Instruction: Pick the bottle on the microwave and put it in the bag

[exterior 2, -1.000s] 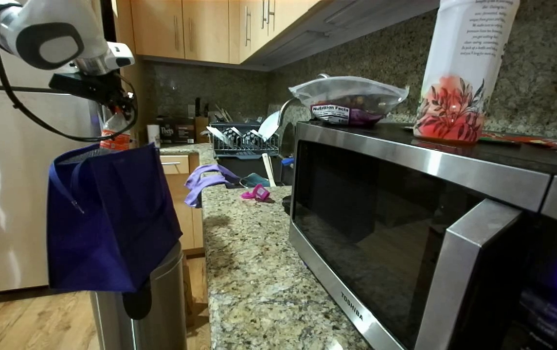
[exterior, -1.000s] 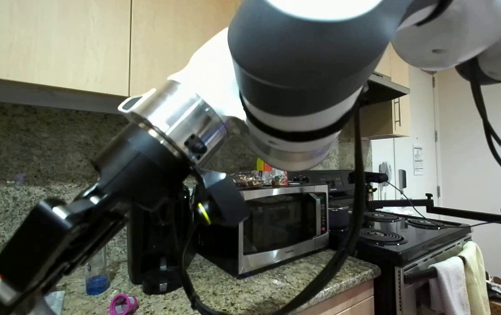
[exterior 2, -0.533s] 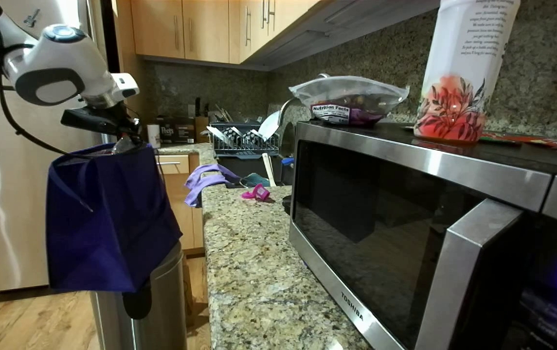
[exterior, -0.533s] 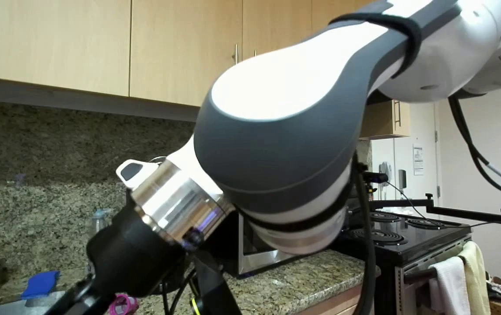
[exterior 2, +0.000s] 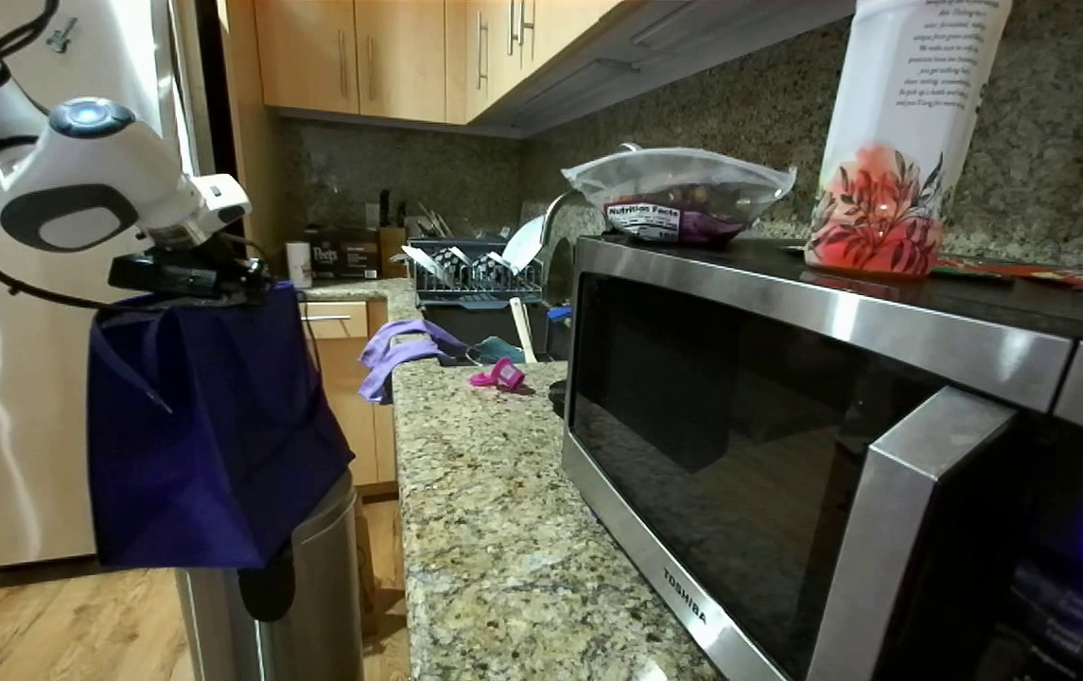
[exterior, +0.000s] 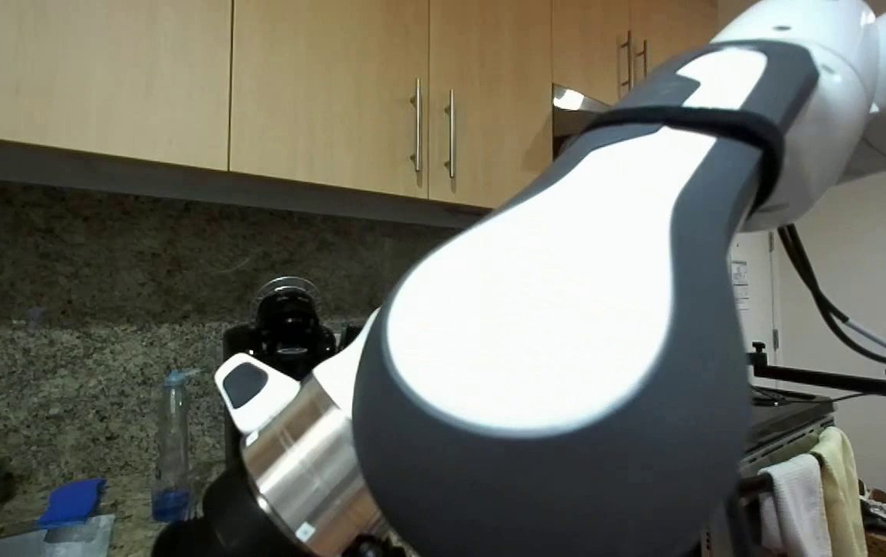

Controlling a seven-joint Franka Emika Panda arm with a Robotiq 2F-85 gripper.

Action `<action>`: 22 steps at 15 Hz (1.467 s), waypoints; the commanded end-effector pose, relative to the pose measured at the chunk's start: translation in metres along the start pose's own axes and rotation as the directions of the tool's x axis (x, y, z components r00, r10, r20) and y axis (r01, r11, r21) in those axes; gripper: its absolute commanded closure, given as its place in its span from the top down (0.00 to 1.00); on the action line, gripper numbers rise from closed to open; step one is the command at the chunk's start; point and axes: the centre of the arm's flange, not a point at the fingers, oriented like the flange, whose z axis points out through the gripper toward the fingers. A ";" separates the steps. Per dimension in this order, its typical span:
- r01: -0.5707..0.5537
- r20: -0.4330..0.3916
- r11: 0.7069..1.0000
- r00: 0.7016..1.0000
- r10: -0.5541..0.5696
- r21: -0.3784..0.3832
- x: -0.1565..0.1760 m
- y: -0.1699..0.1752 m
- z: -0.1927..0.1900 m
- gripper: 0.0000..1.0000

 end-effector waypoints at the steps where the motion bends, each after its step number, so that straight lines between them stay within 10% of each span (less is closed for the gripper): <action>1: -0.020 -0.078 1.000 0.997 0.019 -0.004 -0.040 -0.001 -0.009 0.12; 6: -0.017 -0.079 0.999 0.997 0.014 -0.039 -0.055 0.009 -0.004 0.12; 7: -0.008 -0.071 0.998 0.997 0.004 -0.059 -0.053 0.016 -0.007 0.62; 13: -0.004 -0.064 0.996 0.998 -0.002 -0.085 -0.049 0.034 -0.016 0.94; 22: -0.081 0.014 0.989 0.996 0.084 -0.126 -0.016 -0.012 -0.110 1.00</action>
